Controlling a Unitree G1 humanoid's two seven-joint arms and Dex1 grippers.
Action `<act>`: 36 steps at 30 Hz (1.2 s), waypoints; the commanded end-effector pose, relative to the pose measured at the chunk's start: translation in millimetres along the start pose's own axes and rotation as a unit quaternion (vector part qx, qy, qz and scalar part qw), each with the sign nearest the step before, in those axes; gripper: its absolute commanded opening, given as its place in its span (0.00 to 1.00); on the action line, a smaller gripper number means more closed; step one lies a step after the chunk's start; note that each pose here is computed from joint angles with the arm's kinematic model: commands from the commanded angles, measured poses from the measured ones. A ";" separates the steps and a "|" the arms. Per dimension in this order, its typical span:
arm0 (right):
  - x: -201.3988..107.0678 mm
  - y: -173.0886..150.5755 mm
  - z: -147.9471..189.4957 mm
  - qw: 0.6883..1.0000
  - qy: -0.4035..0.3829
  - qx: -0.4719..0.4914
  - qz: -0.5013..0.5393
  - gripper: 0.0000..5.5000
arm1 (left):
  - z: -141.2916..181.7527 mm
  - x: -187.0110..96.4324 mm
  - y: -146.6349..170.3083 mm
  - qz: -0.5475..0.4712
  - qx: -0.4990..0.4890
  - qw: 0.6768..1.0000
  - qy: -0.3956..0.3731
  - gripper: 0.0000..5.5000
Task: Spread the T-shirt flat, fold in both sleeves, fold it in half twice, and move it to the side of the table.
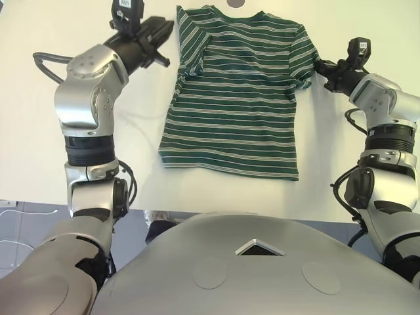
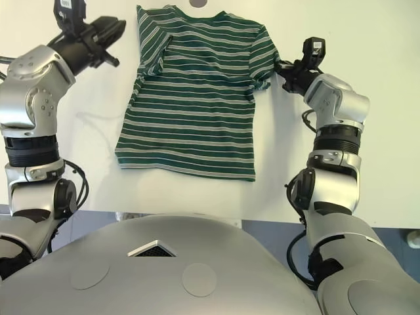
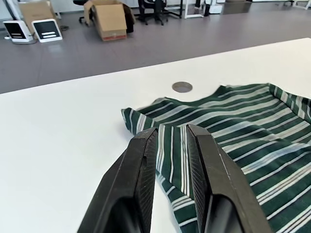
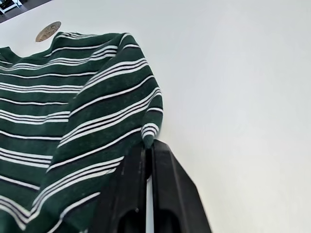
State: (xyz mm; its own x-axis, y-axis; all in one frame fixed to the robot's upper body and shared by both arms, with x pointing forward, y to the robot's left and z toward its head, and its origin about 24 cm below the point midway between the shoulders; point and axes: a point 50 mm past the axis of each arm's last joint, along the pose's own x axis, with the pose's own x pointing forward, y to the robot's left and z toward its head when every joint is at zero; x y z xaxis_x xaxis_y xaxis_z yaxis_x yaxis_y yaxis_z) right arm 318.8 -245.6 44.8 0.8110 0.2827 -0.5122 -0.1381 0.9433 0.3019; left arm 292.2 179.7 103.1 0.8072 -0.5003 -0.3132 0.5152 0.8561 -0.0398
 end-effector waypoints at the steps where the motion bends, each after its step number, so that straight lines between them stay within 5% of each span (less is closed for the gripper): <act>1: 6.6 33.7 32.9 0.998 -0.042 -0.016 0.041 0.00 | -15.6 -13.9 0.5 -0.009 0.004 0.999 0.031 0.19; 8: 46.3 98.2 10.7 0.997 -0.007 -0.037 0.072 0.00 | -16.3 -11.1 -10.6 -0.031 0.005 0.999 0.030 0.19; 10: 52.5 107.4 2.9 0.997 -0.007 -0.049 0.067 0.09 | -15.4 -11.1 -14.0 -0.039 0.017 0.999 0.028 0.19; 15: 1.6 116.6 -3.4 0.967 -0.060 -0.162 0.189 0.27 | -20.8 -20.8 -7.0 -0.022 0.111 0.994 0.005 0.19; 18: -61.9 79.0 -18.3 0.889 -0.028 -0.390 0.237 0.31 | -17.7 -48.8 1.3 -0.049 0.222 0.974 -0.020 0.19; 21: -115.2 42.5 -21.6 0.743 0.027 -0.598 0.300 0.32 | -43.9 -87.6 -0.1 -0.185 0.382 0.903 0.064 0.30; 24: -143.6 14.0 -31.8 0.663 0.067 -0.667 0.333 0.32 | -73.1 -121.8 0.5 -0.288 0.425 0.847 0.138 0.40; 31: -165.8 11.8 -92.7 0.621 0.053 -0.668 0.407 0.32 | -98.9 -131.1 -20.1 -0.365 0.457 0.801 0.131 0.43; 36: -151.9 26.9 -102.5 0.632 -0.006 -0.668 0.392 0.32 | -104.6 -119.5 -22.7 -0.351 0.478 0.795 0.126 0.43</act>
State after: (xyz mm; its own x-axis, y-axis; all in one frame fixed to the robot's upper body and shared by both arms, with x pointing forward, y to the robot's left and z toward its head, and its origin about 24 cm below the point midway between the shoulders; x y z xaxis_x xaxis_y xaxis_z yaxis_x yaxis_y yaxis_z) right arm 129.9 -251.0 49.8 0.1887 0.7585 -0.6238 -0.8648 -0.1726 -0.4715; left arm 156.0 231.1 53.2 0.2275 -0.7149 -0.6612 0.8810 -0.1382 0.4525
